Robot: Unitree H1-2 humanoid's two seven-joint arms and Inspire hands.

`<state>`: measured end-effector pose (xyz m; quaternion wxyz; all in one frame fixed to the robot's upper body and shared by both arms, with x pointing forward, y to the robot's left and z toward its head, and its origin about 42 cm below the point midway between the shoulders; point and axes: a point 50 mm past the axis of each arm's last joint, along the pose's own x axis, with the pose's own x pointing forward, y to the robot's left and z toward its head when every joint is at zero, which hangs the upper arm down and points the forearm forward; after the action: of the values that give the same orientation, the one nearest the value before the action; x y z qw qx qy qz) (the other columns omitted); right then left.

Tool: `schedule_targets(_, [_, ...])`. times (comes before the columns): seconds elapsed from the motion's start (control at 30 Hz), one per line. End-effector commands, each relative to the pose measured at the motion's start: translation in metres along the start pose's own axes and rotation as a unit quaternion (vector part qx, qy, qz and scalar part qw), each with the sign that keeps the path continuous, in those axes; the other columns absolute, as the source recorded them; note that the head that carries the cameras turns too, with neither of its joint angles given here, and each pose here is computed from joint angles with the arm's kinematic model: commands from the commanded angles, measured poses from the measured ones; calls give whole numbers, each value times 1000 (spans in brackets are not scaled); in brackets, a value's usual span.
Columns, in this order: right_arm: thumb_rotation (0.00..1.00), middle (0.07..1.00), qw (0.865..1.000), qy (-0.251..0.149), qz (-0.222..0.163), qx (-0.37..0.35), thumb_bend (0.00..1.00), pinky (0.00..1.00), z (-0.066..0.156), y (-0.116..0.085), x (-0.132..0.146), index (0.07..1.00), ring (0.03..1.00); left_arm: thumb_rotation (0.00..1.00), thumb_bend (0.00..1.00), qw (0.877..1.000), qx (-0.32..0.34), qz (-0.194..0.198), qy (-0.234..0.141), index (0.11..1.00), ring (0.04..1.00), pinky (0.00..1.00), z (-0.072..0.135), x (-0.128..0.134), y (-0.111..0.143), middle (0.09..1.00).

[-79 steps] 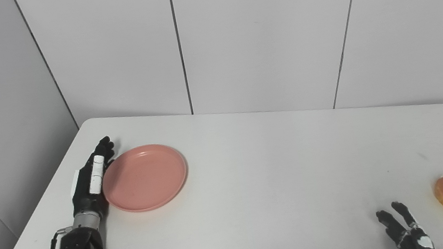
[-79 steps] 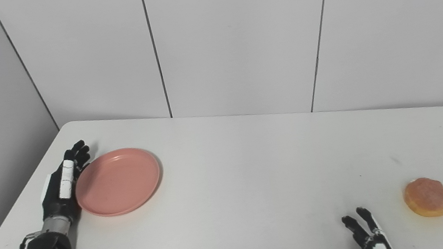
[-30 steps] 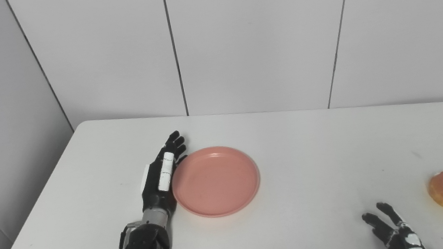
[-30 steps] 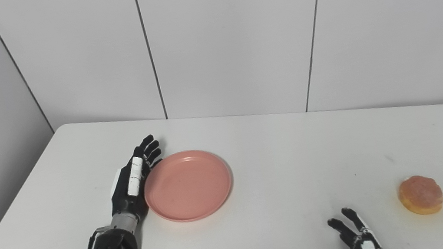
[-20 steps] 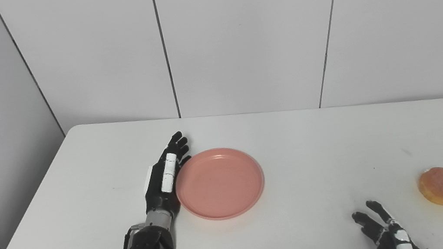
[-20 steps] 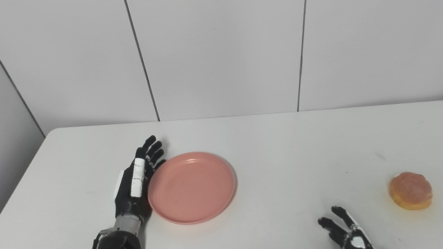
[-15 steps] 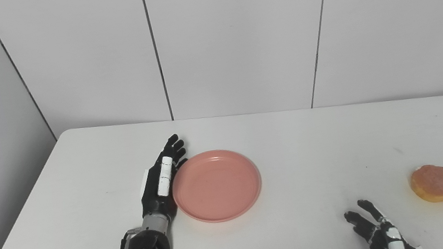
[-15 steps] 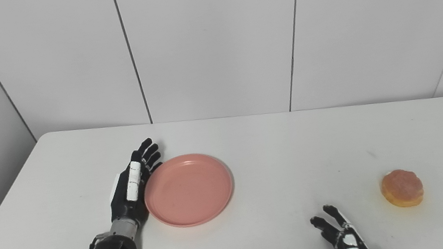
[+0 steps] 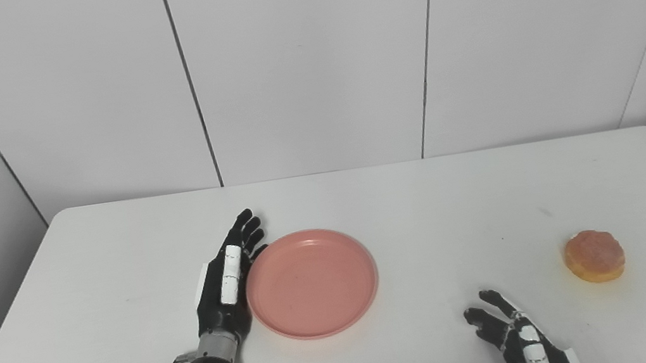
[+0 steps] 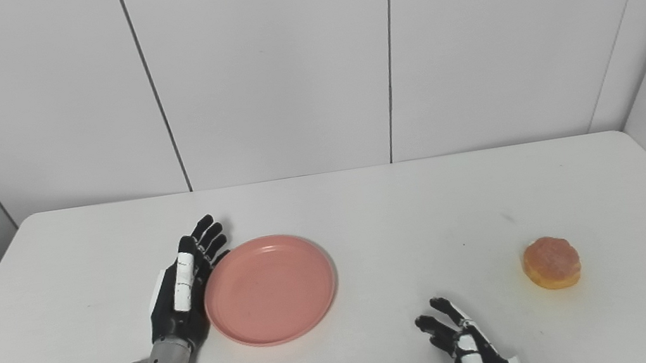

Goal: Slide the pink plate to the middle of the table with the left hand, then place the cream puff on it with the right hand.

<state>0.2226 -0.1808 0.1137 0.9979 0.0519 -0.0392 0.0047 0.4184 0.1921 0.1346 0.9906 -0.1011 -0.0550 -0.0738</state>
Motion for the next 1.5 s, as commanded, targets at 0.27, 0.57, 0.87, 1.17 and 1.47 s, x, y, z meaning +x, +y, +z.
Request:
schedule_targets(0.27, [954,726,997,69,15,13,757,806,-19,25,-15,808,782,852,889,998,-22,12,50,887,935,901,-31,-22,-14,919])
schedule_targets(0.57, [917,728,998,60,20,6,736,773,-21,31,-10,810,772,868,882,999,-26,-1,47,895,944,909,-27,-19,-15,929])
schedule_targets(0.87, [861,747,998,53,10,-24,669,743,-22,31,-6,813,779,867,897,998,-24,-11,50,895,949,923,-23,-18,-16,935])
schedule_targets(1.17, [685,801,990,-54,-68,-114,778,664,5,18,-3,922,751,871,896,998,-35,-12,56,904,955,928,-26,-19,-15,940])
schedule_targets(1.47, [555,922,949,-133,-82,-273,906,714,50,-12,9,997,842,864,891,997,-39,-9,63,907,952,930,-33,-20,-10,937])
